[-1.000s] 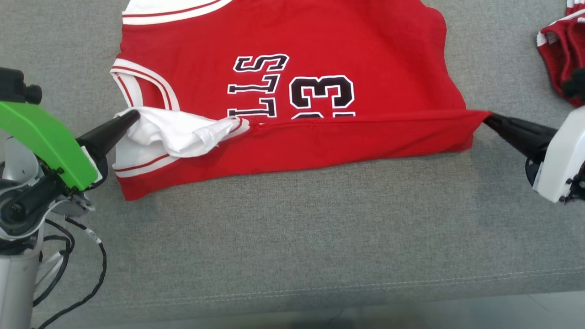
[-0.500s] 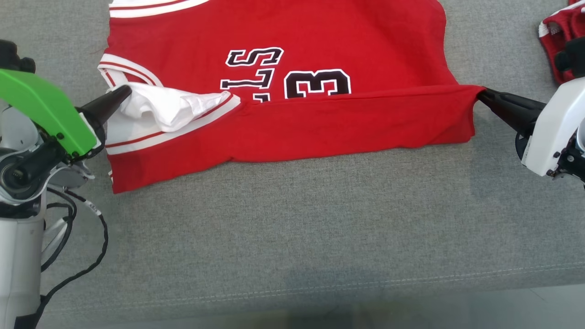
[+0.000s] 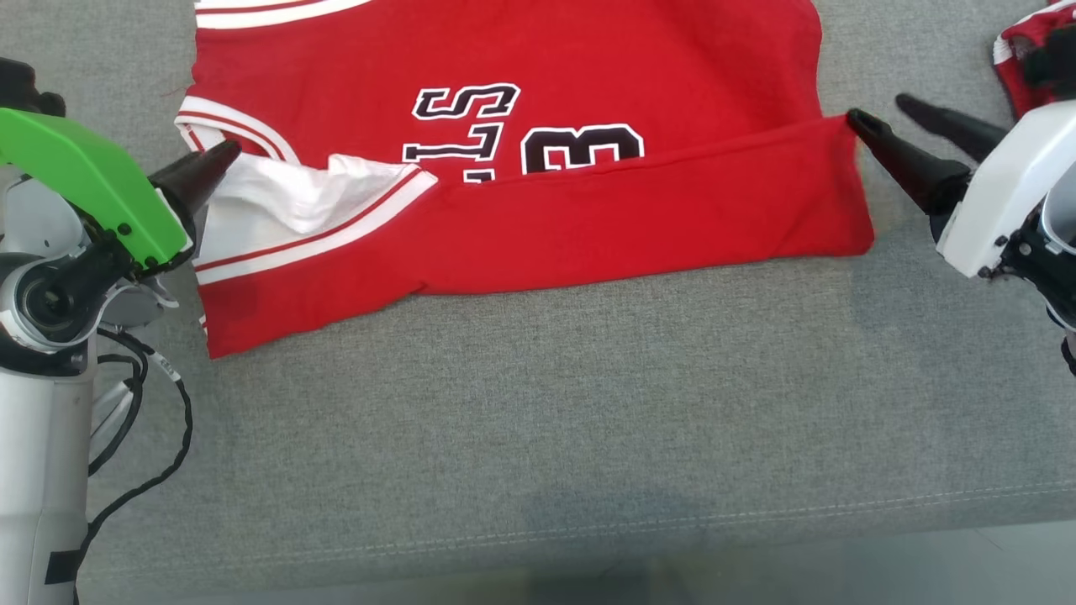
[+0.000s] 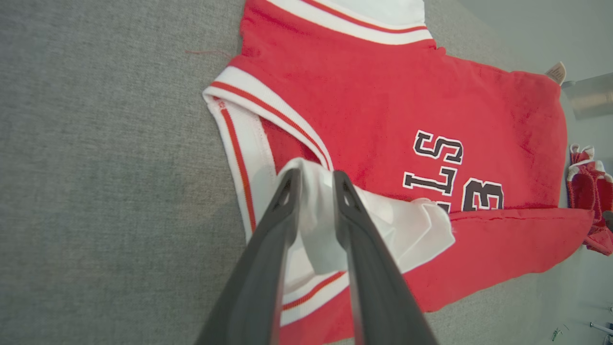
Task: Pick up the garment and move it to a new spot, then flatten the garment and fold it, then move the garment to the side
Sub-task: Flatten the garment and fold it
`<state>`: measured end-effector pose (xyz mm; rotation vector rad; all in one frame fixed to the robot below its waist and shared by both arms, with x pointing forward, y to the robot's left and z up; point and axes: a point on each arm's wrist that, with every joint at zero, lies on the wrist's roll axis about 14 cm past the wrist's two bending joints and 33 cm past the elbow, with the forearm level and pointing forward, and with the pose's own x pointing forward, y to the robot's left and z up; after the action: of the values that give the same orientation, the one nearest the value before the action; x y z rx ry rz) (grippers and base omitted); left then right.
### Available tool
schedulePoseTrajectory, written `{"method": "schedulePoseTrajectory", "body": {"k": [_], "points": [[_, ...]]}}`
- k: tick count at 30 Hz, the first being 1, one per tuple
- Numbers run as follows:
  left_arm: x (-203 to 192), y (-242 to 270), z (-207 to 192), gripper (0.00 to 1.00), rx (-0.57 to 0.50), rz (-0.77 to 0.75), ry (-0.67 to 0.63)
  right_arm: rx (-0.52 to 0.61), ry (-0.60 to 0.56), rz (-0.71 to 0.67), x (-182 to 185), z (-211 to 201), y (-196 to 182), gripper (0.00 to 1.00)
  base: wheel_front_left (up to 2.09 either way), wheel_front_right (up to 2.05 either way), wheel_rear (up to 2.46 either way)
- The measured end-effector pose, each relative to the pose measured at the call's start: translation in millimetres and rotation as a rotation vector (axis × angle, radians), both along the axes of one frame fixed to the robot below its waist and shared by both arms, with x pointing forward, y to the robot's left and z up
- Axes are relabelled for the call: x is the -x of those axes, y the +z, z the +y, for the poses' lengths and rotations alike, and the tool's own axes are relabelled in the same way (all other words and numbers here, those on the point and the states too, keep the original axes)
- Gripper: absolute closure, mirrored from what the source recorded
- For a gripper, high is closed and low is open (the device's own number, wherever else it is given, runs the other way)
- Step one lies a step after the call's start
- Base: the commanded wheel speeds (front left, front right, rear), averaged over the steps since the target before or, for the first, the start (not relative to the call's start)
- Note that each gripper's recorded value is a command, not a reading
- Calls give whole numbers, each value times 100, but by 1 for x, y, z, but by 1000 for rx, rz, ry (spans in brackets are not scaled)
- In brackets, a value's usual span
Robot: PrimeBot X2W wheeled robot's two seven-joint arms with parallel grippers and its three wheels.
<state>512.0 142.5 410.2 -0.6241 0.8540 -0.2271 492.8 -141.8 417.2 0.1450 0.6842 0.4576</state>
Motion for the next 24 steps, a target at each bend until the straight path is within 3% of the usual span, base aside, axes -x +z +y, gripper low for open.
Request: {"method": "schedulePoseTrajectory", "body": {"k": [5, 12, 17, 24], "points": [[-3, 4, 5, 0, -41, -29, 16, -22, -51, -86, -10, -4, 13, 0, 0, 0, 0], [-18, 48, 27, 0, -122, -238, 86, -13, -91, -157, -1, -13, 24, 0, 0, 0, 0], [23, 24, -9, 0, -51, -170, 19, 48, -118, -54, 41, -35, -7, 0, 0, 0, 0], [77, -13, -4, 0, -61, -47, 25, 53, -107, 11, 68, -30, -28, 0, 0, 0, 0]]}}
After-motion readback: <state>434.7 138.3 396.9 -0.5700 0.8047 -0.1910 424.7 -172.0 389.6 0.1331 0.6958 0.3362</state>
